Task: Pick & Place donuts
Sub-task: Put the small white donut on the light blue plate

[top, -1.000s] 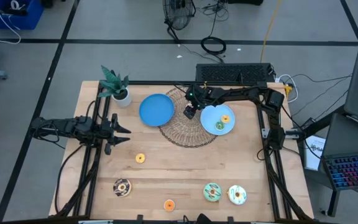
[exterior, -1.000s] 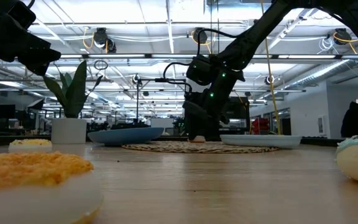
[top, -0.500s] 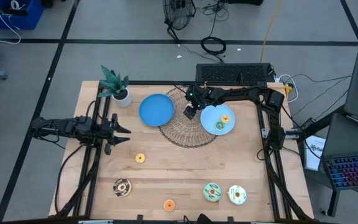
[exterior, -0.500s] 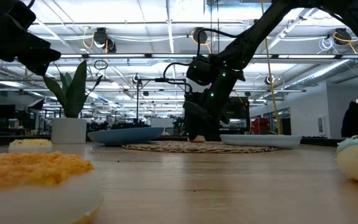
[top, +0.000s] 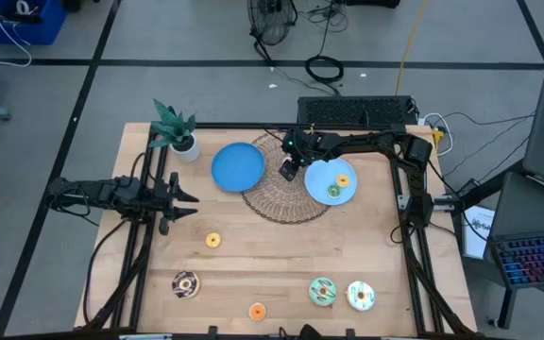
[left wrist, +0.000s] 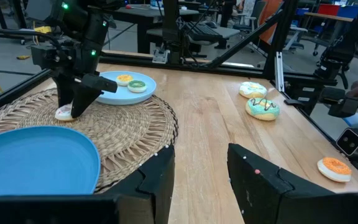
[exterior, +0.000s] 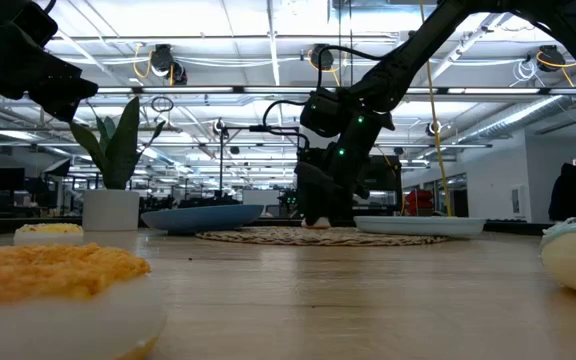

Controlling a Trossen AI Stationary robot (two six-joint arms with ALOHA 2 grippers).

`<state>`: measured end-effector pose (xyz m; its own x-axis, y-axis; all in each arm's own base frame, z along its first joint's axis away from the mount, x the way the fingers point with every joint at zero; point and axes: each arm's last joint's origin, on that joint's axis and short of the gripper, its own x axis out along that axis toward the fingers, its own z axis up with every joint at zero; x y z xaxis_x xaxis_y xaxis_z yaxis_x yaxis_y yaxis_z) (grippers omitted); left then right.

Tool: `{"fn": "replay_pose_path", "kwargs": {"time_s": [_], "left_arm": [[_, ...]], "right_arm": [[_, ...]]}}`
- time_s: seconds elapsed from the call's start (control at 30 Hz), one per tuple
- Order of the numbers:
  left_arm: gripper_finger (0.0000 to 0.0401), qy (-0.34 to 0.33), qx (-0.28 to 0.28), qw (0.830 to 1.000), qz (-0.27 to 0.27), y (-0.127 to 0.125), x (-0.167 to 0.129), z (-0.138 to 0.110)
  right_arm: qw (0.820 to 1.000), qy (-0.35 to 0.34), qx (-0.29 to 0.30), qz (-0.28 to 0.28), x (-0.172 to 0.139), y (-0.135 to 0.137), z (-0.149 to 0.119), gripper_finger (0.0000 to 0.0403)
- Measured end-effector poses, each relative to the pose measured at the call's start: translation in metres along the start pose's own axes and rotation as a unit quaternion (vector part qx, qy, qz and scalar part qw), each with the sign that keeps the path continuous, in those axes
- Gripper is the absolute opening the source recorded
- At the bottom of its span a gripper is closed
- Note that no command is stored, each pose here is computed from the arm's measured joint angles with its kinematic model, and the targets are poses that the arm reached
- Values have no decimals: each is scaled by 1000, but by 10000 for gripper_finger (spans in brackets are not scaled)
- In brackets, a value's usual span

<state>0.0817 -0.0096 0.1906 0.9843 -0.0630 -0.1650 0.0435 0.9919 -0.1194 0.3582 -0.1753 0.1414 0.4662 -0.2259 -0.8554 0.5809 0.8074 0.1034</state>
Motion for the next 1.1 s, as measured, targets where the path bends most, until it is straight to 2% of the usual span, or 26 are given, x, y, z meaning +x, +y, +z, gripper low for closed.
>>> {"fn": "replay_pose_path", "kwargs": {"time_s": [0.27, 0.77, 1.1], "left_arm": [[150, 0, 0, 1000, 0, 0, 0, 0], [150, 0, 0, 1000, 0, 0, 0, 0], [150, 0, 0, 1000, 0, 0, 0, 0]], "right_arm": [[1000, 0, 0, 1, 0, 0, 0, 168], [1000, -1, 0, 2, 0, 0, 0, 167], [1000, -25, -5, 10, -29, 7, 9, 167]]}}
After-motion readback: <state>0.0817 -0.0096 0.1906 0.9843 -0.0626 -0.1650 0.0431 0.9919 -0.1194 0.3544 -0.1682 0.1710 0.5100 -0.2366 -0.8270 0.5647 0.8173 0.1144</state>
